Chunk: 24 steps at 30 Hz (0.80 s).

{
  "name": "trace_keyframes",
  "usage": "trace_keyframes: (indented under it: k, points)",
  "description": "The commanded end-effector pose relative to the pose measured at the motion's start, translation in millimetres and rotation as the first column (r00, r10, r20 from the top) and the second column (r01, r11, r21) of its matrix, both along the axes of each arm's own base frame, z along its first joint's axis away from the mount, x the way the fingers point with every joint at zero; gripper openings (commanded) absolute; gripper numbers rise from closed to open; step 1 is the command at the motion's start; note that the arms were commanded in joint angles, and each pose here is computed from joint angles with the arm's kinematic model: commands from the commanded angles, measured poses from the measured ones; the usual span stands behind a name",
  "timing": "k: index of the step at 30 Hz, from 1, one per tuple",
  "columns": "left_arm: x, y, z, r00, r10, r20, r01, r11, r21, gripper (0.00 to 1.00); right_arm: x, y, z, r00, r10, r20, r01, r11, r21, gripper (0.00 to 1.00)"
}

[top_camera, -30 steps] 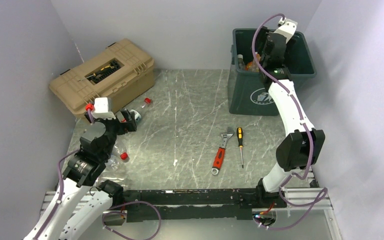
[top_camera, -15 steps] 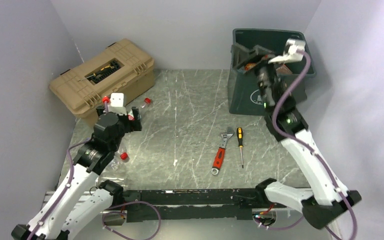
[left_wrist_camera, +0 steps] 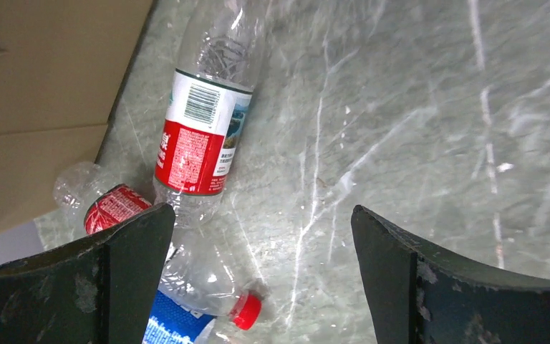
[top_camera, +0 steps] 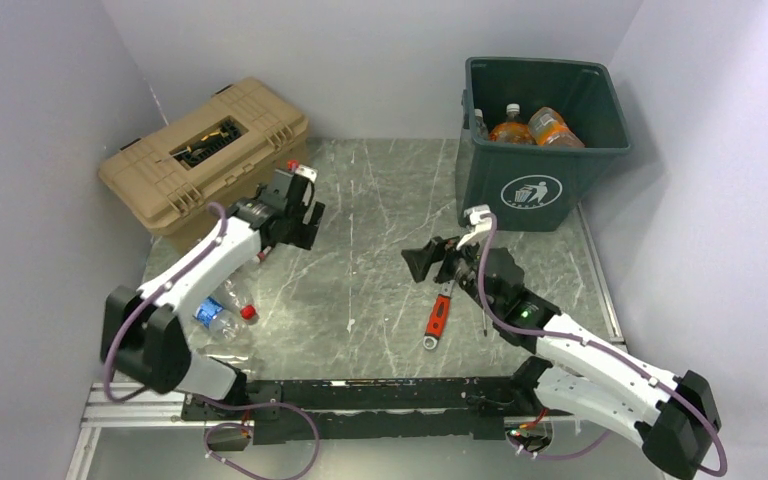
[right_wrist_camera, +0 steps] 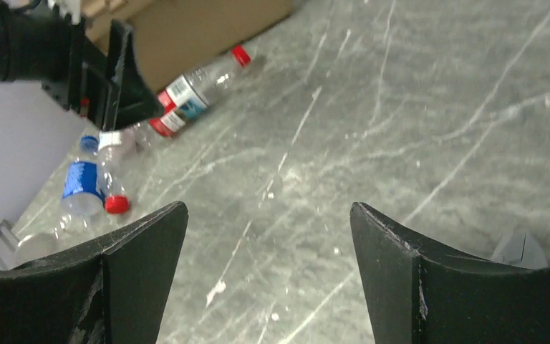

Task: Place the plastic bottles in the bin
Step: Place the plastic bottle in the trash bin, then pick up the plastic bottle at the center of the board.

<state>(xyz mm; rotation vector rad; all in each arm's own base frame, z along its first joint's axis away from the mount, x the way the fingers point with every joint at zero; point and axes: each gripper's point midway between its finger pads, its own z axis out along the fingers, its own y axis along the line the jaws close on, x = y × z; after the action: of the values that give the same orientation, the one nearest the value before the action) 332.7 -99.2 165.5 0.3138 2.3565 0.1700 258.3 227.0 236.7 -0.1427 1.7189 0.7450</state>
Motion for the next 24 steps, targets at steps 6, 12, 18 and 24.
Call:
trace_keyframes:
  k: [6, 12, 18, 24]
  points:
    - [34, 20, -32, 0.985, 0.008, -0.174, 0.022, 0.985, 0.171, 0.99, -28, -9, -15, 0.999, 0.035, -0.029, -0.032, 0.994, 0.107, 0.88]
    - [51, 33, -62, 0.963, 0.052, -0.263, -0.002, 0.983, 0.186, 0.99, -36, -10, -26, 0.997, 0.059, -0.042, -0.053, 0.99, 0.131, 0.88]
    - [73, 45, -77, 0.953, 0.077, -0.295, -0.034, 0.988, 0.149, 0.99, -44, -7, -32, 0.994, 0.096, -0.054, -0.088, 0.986, 0.142, 0.88]
    - [76, 53, -101, 0.93, 0.089, -0.357, -0.04, 0.989, 0.142, 1.0, -47, -10, -33, 0.994, 0.099, -0.048, -0.091, 0.984, 0.154, 0.88]
